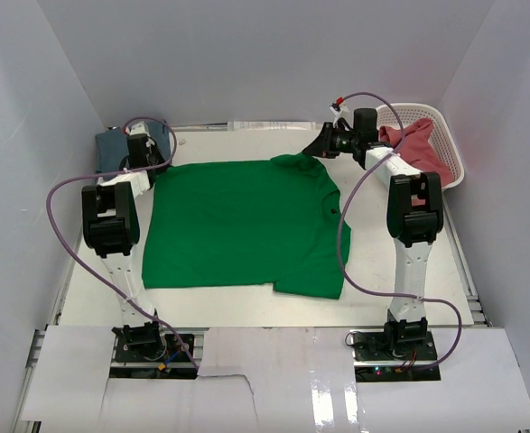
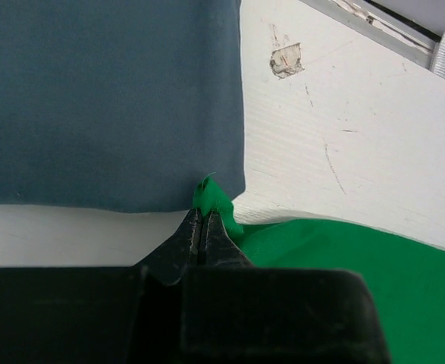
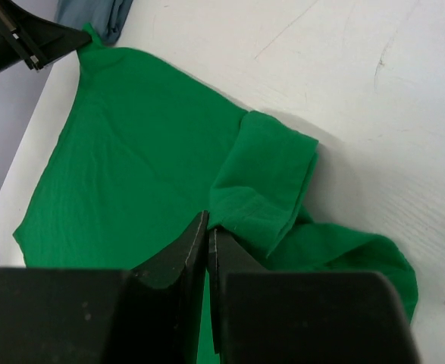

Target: Fold and stack the t-shirts

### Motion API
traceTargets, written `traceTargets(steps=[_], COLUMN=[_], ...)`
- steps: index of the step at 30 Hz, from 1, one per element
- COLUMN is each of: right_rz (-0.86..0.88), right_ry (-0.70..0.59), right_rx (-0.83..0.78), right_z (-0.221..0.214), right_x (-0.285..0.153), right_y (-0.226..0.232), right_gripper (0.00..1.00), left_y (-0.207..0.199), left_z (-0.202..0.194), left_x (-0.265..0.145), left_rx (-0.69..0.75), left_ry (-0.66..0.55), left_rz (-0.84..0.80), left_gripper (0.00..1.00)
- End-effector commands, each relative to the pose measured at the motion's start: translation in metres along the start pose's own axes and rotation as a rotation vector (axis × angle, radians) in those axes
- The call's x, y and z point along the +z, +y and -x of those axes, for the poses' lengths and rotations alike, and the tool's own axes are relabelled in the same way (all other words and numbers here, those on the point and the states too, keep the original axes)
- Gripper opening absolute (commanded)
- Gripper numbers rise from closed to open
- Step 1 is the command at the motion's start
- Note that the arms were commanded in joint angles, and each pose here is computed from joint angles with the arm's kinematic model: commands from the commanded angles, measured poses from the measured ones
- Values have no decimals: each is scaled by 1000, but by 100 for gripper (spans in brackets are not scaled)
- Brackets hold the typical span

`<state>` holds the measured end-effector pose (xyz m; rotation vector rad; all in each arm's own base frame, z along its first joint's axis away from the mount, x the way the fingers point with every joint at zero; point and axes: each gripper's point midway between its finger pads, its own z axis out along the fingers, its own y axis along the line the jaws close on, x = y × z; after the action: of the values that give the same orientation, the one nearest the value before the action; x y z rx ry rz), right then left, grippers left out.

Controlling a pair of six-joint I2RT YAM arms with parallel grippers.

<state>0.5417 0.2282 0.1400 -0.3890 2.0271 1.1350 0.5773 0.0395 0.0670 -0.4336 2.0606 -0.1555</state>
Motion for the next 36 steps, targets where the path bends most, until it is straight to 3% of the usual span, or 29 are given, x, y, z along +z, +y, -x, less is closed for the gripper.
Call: traceTargets(steps=[1, 23, 36], right_rz=[11, -10, -25], right_ry=[-57, -80, -76], right_rx=[-86, -94, -96], right_z=[29, 31, 21], right_x=[-22, -53, -69], right_y=[21, 32, 38], right_gripper=[8, 8, 8], left_y=[3, 13, -6], left_z=[35, 49, 55], left_x=[-11, -27, -35], left_rx=[-34, -84, -60], left_ry=[-80, -110, -115], left_rz=[-3, 10, -94], left_gripper=[0, 0, 0])
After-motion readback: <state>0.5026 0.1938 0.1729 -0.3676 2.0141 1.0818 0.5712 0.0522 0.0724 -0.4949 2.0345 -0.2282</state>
